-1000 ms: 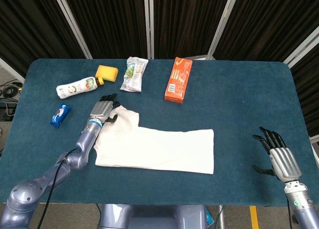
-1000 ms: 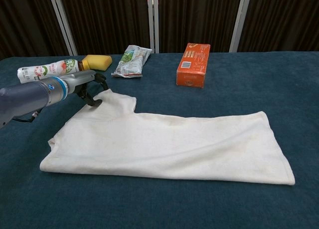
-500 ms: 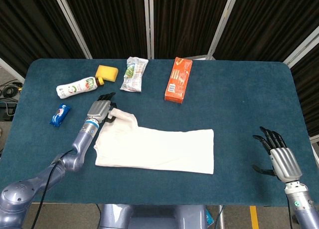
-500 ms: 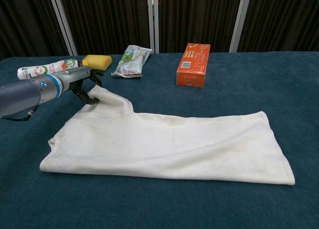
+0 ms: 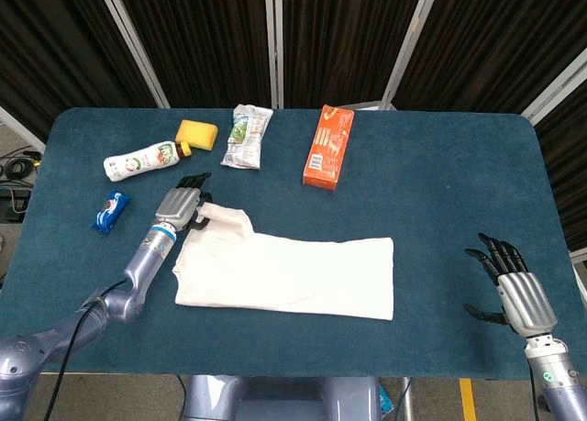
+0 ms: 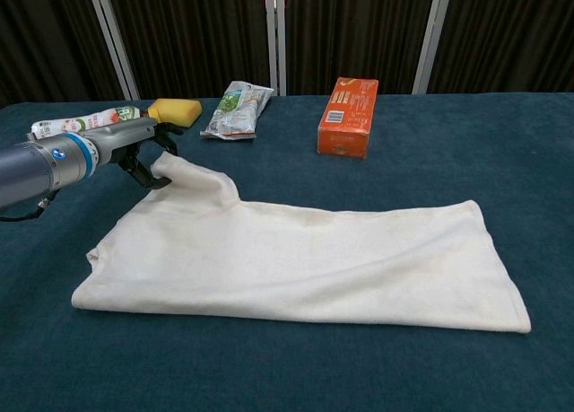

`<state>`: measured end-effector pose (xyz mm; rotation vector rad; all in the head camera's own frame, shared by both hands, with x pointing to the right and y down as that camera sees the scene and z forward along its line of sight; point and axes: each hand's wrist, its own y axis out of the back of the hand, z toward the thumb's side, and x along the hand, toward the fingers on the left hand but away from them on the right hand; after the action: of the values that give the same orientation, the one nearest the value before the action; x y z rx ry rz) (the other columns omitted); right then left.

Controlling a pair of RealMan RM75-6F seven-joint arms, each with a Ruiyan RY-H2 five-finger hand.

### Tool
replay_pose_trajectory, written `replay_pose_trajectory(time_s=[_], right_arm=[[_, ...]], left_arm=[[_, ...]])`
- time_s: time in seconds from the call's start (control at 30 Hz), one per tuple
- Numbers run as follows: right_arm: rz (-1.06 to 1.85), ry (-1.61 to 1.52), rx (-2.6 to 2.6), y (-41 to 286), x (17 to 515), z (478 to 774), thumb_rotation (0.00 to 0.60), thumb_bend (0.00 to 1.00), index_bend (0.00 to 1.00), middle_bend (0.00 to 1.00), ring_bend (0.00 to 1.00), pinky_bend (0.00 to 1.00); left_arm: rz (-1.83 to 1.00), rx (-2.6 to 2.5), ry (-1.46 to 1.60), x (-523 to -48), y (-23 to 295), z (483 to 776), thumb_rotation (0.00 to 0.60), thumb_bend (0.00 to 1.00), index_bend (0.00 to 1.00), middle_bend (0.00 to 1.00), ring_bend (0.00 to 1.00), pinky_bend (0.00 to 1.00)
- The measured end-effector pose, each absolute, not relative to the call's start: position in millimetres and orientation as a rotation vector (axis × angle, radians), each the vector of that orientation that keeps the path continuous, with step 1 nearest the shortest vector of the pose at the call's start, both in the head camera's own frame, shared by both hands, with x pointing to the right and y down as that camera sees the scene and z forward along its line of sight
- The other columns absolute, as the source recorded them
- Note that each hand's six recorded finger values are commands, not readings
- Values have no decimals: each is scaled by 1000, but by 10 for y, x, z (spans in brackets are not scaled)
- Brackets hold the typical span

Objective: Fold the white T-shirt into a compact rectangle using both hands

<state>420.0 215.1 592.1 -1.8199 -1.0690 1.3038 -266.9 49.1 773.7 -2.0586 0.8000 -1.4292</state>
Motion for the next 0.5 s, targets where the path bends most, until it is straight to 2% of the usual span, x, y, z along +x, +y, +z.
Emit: replay_pose_trajectory(time_s=[0.5], right_arm=[[1296, -1065, -1817, 2157, 4174, 5907, 600, 20, 214, 0, 0, 0]], left_arm=[[-1282, -2184, 650, -2644, 940, 7443, 600, 495, 686, 0, 0, 0]])
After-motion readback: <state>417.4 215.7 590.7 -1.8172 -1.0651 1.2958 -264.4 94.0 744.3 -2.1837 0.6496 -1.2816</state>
